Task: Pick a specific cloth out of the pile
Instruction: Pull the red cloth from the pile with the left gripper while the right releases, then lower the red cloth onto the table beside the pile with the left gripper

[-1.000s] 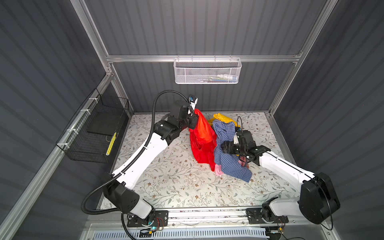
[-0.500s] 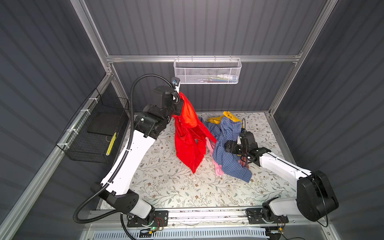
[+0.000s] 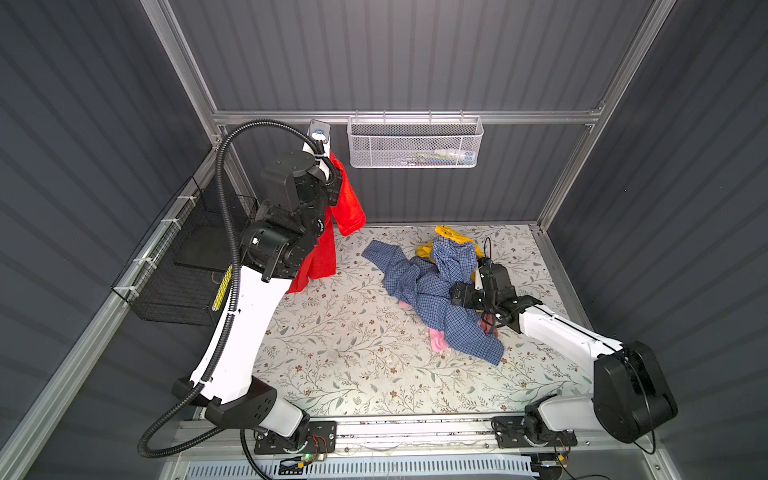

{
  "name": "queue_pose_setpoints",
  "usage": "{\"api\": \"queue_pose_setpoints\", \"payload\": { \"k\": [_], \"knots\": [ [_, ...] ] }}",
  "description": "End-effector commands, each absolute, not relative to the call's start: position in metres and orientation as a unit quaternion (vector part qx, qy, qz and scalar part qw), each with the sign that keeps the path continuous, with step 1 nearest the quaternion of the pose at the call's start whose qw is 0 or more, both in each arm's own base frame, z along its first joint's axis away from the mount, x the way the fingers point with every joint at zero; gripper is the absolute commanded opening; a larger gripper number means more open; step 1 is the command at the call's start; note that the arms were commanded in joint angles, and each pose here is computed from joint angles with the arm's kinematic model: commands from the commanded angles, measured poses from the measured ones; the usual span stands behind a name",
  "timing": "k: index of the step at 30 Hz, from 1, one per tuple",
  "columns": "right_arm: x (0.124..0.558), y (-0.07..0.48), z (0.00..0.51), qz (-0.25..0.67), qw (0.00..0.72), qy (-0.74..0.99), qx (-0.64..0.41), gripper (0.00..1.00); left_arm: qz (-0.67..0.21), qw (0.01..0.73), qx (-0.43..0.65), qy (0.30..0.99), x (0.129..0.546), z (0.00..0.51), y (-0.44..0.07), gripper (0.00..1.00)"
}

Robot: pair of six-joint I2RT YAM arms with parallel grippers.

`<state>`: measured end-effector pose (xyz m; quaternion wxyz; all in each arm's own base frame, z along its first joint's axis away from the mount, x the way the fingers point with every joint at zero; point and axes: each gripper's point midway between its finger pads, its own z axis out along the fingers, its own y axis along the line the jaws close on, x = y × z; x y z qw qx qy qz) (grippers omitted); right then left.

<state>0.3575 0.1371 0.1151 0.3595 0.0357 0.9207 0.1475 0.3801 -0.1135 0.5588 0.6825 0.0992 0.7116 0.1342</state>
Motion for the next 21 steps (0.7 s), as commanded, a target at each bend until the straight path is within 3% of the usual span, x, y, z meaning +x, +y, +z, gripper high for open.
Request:
{"api": "queue_pose_setpoints", "payload": {
  "k": [1, 15, 21],
  "knots": [
    [0.347, 0.127, 0.104, 0.132, 0.337, 0.931, 0.044, 0.99, 0.162, 0.686, 0.080, 0.705, 0.376, 0.558, -0.099, 0.00],
    [0.343, 0.129, 0.137, 0.151, 0.372, 0.915, 0.028, 0.99, 0.240, 0.589, 0.072, 0.768, 0.402, 0.459, -0.066, 0.00],
    [0.339, 0.122, 0.140, 0.134, 0.375, 0.917, 0.023, 0.99, 0.257, 0.522, 0.009, 0.813, 0.406, 0.402, -0.006, 0.00]
  ]
}}
